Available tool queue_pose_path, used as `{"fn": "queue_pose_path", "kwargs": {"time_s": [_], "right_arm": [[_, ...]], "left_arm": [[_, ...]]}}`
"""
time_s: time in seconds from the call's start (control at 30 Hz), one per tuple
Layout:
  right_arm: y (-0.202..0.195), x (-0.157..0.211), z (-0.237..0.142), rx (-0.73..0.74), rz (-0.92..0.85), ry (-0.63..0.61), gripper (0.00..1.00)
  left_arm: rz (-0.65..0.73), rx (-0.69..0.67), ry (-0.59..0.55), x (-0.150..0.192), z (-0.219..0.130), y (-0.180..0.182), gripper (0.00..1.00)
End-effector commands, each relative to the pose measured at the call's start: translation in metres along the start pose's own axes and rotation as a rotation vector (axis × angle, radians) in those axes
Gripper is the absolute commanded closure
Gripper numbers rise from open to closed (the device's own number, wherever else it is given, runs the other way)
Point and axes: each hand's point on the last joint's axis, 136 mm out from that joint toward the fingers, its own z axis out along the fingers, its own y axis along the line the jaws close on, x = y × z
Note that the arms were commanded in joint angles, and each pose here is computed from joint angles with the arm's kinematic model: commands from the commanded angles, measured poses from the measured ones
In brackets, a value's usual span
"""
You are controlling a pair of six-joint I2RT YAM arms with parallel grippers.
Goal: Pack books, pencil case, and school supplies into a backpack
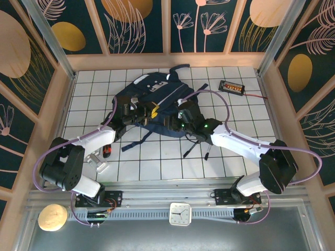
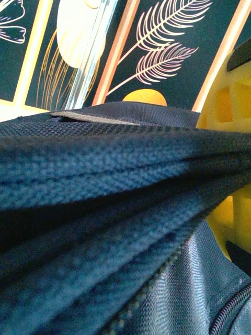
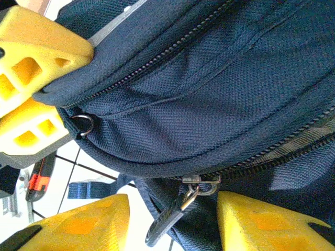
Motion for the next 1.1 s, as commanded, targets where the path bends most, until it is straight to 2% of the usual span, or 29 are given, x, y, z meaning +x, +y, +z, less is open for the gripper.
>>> {"fn": "queue_pose_path", "kwargs": {"time_s": [0.0, 0.1, 0.2, 0.4, 0.43, 0.6, 0.77, 0.97, 1.07], "right_arm": [[-0.004, 0.026, -0.001, 0.041, -0.022, 0.076, 0.54], [-0.009, 0.028, 0.0, 0.064, -0.022, 0.081, 0.58], [-0.009, 0.026, -0.001, 0.073, -0.02, 0.078, 0.67], [-0.015, 0.032, -0.007, 0.094, -0.018, 0.099, 0.98], [-0.016, 0.034, -0.01, 0.099, -0.021, 0.105, 1.0], [-0.042, 0.042, -0.027, 0.174, -0.049, 0.138, 1.0], [-0.082, 0.032, -0.033, 0.229, -0.038, 0.153, 1.0], [-0.099, 0.006, -0.026, 0.246, -0.097, 0.147, 1.0], [-0.095, 0.001, -0.021, 0.229, -0.127, 0.166, 1.0]], "left_arm": [[0.1, 0.225, 0.069, 0.024, -0.018, -0.076, 0.92], [0.102, 0.226, 0.07, 0.024, -0.017, -0.077, 0.92], [0.103, 0.221, 0.073, 0.024, -0.017, -0.076, 0.92], [0.116, 0.202, 0.067, 0.023, -0.018, -0.069, 0.92], [0.122, 0.191, 0.066, 0.023, -0.018, -0.066, 0.92], [0.235, 0.074, 0.036, 0.01, -0.024, -0.048, 0.93], [0.335, -0.064, -0.018, -0.013, -0.051, -0.022, 0.93], [0.332, -0.16, -0.064, -0.041, -0.084, 0.02, 0.93], [0.319, -0.157, -0.079, -0.054, -0.091, 0.029, 0.93]]}}
